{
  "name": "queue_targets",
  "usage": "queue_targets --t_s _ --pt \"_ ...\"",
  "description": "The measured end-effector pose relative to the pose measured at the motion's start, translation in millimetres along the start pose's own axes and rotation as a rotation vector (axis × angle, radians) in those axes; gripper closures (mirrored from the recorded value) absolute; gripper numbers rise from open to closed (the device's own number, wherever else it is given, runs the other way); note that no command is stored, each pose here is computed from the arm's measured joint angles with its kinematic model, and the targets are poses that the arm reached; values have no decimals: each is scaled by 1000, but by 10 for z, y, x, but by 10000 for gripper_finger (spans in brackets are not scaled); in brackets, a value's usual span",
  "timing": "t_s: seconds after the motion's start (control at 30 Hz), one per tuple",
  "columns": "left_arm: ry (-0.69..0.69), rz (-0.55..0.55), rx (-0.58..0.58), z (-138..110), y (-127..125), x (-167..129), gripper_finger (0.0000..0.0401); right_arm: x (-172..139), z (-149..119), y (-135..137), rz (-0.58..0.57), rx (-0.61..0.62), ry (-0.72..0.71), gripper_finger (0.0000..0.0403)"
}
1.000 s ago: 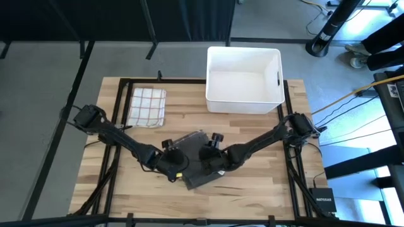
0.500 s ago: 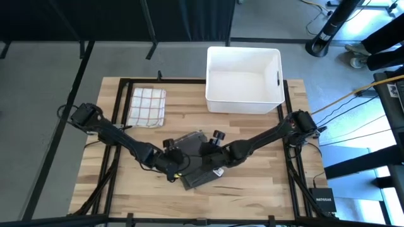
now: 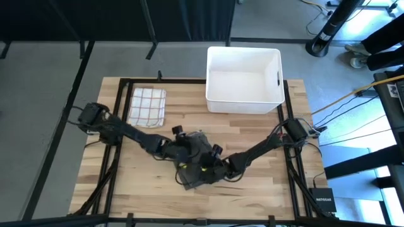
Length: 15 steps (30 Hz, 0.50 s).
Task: Fold towel
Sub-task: Adjust the stacked towels
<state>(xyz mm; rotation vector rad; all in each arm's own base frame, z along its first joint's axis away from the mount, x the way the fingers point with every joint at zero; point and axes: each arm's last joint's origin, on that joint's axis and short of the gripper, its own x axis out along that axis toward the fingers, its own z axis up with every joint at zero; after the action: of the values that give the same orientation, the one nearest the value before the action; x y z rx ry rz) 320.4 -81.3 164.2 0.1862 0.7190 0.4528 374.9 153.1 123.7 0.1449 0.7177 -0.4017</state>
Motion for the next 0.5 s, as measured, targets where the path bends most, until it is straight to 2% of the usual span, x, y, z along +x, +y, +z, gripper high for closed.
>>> queue_targets --t_s 0.17,0.27,0.4,0.5 --pt "131 84 11 -219 94 415 253 122 -153 36 20 -8 60 261" --pt "150 94 -33 -262 118 522 253 162 -180 45 22 7 67 261" --pt "132 17 -42 -186 118 429 253 161 -185 40 17 5 69 261" --pt "49 -39 -67 10 137 115 253 142 -146 52 18 2 66 261"
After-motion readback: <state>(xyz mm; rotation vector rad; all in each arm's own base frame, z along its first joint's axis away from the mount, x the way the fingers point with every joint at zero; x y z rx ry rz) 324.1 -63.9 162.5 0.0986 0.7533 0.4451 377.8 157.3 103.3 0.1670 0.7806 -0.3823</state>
